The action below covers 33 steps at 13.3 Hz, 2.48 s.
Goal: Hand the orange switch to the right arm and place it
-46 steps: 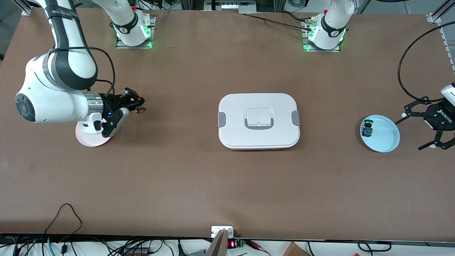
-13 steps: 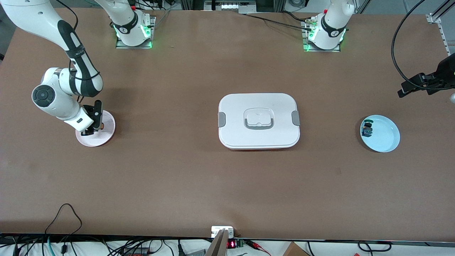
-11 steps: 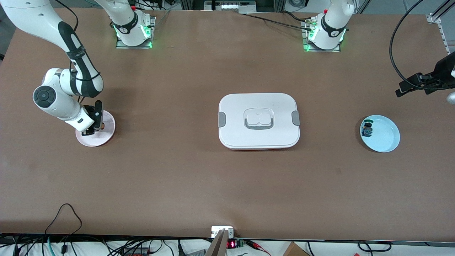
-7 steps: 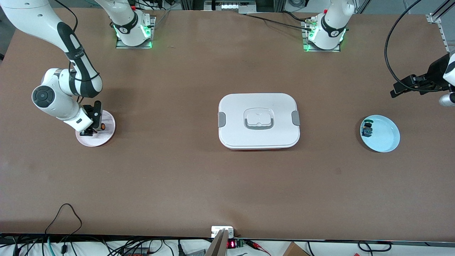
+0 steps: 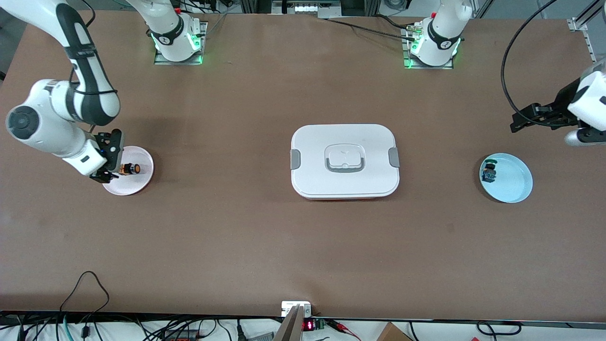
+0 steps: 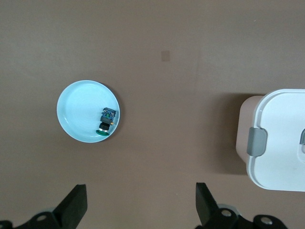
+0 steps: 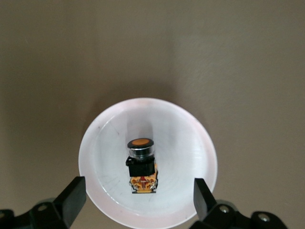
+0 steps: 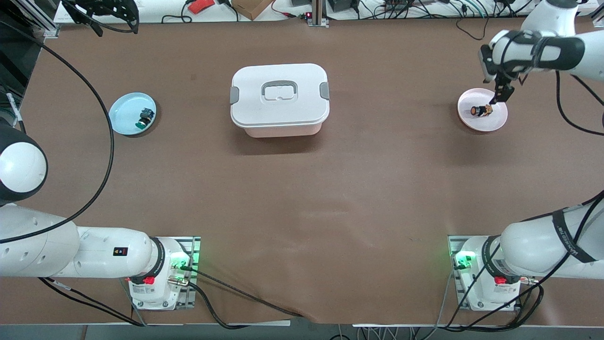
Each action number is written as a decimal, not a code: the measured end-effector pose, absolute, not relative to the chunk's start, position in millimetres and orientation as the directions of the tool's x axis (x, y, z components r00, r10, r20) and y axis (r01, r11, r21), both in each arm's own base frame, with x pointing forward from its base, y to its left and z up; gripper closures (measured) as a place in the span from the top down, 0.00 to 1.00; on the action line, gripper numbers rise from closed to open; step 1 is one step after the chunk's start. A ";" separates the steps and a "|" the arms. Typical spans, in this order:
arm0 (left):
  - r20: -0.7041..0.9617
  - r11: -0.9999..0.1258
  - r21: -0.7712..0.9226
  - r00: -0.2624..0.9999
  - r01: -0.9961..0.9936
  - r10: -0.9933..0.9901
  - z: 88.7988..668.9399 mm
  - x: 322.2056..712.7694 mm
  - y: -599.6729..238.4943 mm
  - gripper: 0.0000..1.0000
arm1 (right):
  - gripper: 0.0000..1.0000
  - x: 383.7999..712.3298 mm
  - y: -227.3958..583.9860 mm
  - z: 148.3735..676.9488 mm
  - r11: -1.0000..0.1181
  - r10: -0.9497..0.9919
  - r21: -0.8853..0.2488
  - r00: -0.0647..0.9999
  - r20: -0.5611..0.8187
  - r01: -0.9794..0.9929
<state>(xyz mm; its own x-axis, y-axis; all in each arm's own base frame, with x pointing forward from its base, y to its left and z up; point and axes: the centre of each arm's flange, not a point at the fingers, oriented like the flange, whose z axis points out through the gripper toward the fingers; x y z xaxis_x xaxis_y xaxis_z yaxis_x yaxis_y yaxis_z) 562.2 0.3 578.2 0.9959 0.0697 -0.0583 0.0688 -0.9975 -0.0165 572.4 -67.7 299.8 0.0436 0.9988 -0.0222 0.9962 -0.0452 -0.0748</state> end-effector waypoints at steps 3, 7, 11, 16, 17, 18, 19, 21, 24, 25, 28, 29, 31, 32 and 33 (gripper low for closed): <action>-0.047 -0.998 -0.027 0.998 0.050 0.051 582.9 563.6 -10.1 1.00 | 1.00 589.0 -65.9 347.6 -0.151 0.988 -0.075 0.153 0.026 0.986; -0.040 -0.998 -0.026 0.998 0.050 0.051 581.6 576.2 -10.1 1.00 | 1.00 596.3 -49.7 403.5 -0.503 0.861 -0.114 0.508 0.024 0.857; -0.023 -0.998 -0.025 0.998 0.050 0.051 578.2 590.6 -10.3 1.00 | 1.00 585.6 -11.7 449.3 -0.843 0.530 -0.161 0.843 -0.086 0.513; -0.021 -0.998 -0.022 0.998 0.061 0.062 577.7 594.4 -4.4 1.00 | 1.00 568.7 4.6 474.4 -0.981 0.134 -0.172 0.955 -0.265 0.090; -0.024 -0.998 -0.015 0.998 0.063 0.064 576.6 595.0 -4.4 1.00 | 1.00 568.8 5.6 484.2 -0.985 0.120 -0.153 0.959 -0.257 0.083; -0.025 -0.998 -0.005 0.998 0.065 0.065 575.9 595.5 -4.8 1.00 | 1.00 569.8 2.6 494.4 -0.989 0.113 -0.116 0.964 -0.241 0.086; -0.026 -0.998 0.001 0.997 0.067 0.067 575.5 595.9 -4.7 1.00 | 1.00 571.9 -2.1 502.5 -0.992 0.110 -0.078 0.969 -0.220 0.095; -0.026 -0.998 0.003 0.997 0.070 0.070 575.4 596.1 -3.4 1.00 | 1.00 578.4 -11.2 515.0 -0.995 0.100 -0.038 0.981 -0.168 0.095; -0.026 -0.997 0.002 0.997 0.075 0.075 575.8 596.1 -0.4 1.00 | 1.00 579.4 -25.8 526.5 -0.999 0.042 -0.028 0.987 -0.156 0.038; -0.026 -0.997 0.002 0.997 0.077 0.077 575.8 596.1 0.5 1.00 | 1.00 579.3 -25.3 529.0 -1.000 0.002 -0.021 0.987 -0.158 -0.002; -0.026 -0.996 0.002 0.996 0.089 0.089 576.3 595.9 7.6 1.00 | 1.00 580.4 -2.1 534.6 -0.999 -0.042 -0.005 0.988 -0.149 -0.043; -0.027 -0.995 0.002 0.995 0.099 0.099 576.4 595.8 13.5 1.00 | 1.00 580.3 4.4 535.9 -0.999 -0.042 -0.002 0.989 -0.142 -0.043; -0.025 -0.991 0.003 0.991 0.133 0.133 577.0 595.1 33.8 1.00 | 1.00 580.4 6.1 536.5 -0.999 -0.044 -0.002 0.994 -0.104 -0.044; -0.025 -0.989 0.003 0.989 0.148 0.148 577.2 594.4 43.3 1.00 | 1.00 577.7 5.9 535.2 -0.999 -0.045 -0.003 0.996 -0.083 -0.045; -0.026 -0.988 0.003 0.988 0.155 0.154 577.1 594.0 47.6 1.00 | 1.00 573.3 6.5 534.4 -0.999 -0.049 -0.004 0.996 -0.073 -0.050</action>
